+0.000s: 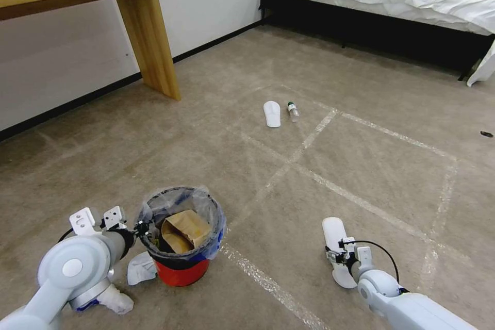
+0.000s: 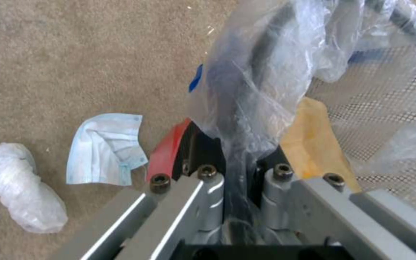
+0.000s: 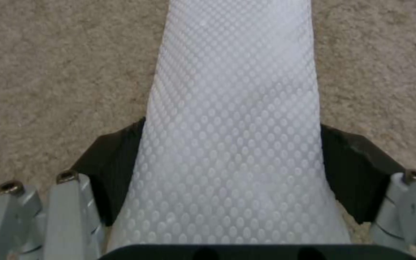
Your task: Pick up the trash bin and place the garbage on the floor into it.
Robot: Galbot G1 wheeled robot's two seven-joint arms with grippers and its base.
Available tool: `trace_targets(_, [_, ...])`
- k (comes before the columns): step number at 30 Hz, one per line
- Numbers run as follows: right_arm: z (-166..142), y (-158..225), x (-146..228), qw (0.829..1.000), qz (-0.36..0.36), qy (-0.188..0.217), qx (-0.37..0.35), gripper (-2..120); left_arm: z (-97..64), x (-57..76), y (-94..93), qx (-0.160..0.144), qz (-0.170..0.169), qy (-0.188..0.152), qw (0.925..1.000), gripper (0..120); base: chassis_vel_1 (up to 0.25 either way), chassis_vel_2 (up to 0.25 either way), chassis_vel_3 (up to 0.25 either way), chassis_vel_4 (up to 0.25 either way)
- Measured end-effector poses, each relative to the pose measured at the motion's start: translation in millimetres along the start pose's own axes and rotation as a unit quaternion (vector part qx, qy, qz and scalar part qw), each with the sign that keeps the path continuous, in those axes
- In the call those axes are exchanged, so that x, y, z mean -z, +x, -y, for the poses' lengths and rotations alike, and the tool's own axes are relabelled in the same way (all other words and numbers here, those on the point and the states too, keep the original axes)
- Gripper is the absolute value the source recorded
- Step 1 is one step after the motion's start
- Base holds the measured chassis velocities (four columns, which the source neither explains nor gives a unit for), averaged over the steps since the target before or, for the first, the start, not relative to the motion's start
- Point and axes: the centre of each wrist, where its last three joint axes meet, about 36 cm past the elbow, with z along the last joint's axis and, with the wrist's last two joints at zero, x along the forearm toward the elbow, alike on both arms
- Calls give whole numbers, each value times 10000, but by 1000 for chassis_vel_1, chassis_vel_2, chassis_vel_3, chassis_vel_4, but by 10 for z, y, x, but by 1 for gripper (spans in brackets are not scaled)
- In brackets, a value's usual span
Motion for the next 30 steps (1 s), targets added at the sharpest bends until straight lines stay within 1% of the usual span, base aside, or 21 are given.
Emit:
trace_targets(21, [8,-63,-17,9999,134,29,58,80,14,18,-7,8,20,-5,10000,4,0,0,0,0])
trace_targets(30, [28,-27,-9,9997,212,92,71,79,10,-1,19,6,14,-7,10000,4,0,0,0,0])
